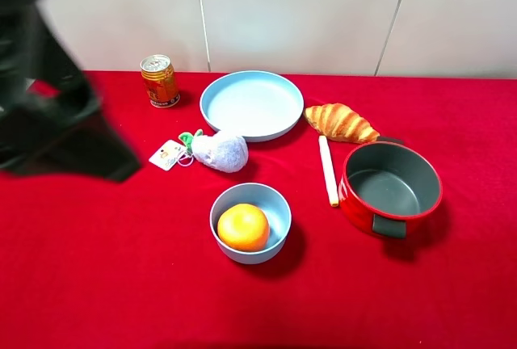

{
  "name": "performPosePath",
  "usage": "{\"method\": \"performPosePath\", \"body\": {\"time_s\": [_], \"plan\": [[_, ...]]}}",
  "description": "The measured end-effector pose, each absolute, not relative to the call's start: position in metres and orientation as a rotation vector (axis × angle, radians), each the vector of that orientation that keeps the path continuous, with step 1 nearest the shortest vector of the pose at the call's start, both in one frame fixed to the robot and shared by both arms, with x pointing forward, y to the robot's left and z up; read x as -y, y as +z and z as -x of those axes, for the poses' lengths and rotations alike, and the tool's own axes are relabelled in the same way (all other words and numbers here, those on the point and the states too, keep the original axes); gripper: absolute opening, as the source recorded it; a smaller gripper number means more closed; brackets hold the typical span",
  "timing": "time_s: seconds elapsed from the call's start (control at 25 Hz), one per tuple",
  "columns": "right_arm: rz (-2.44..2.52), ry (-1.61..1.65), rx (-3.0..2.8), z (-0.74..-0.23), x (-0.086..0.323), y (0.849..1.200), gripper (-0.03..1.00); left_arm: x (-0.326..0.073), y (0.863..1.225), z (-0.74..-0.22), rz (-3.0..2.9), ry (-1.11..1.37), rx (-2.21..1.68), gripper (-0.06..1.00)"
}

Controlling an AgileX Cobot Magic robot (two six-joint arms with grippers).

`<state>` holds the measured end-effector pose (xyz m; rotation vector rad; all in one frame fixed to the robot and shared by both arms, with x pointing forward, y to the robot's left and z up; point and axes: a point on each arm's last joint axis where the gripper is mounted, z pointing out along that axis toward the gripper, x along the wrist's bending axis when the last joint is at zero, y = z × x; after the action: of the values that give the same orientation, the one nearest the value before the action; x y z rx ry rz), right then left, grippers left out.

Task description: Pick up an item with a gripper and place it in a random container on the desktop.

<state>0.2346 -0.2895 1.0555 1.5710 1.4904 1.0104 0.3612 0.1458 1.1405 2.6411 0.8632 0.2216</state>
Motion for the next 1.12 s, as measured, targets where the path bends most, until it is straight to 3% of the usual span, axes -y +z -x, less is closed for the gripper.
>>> {"method": "performPosePath", "body": {"time_s": [0.64,1.12], "plan": [[-1.571,1.010,-1.490,-0.235,0.290,1.056,0.69,-0.266,1.134,-0.280,-2.342,0.440,-0.830,0.99],[-1.571,1.010,-1.490,-0.235,0.290,1.056,0.69,-0.308,1.087,-0.250,-2.054,0.679,-1.376,0.99]]}}
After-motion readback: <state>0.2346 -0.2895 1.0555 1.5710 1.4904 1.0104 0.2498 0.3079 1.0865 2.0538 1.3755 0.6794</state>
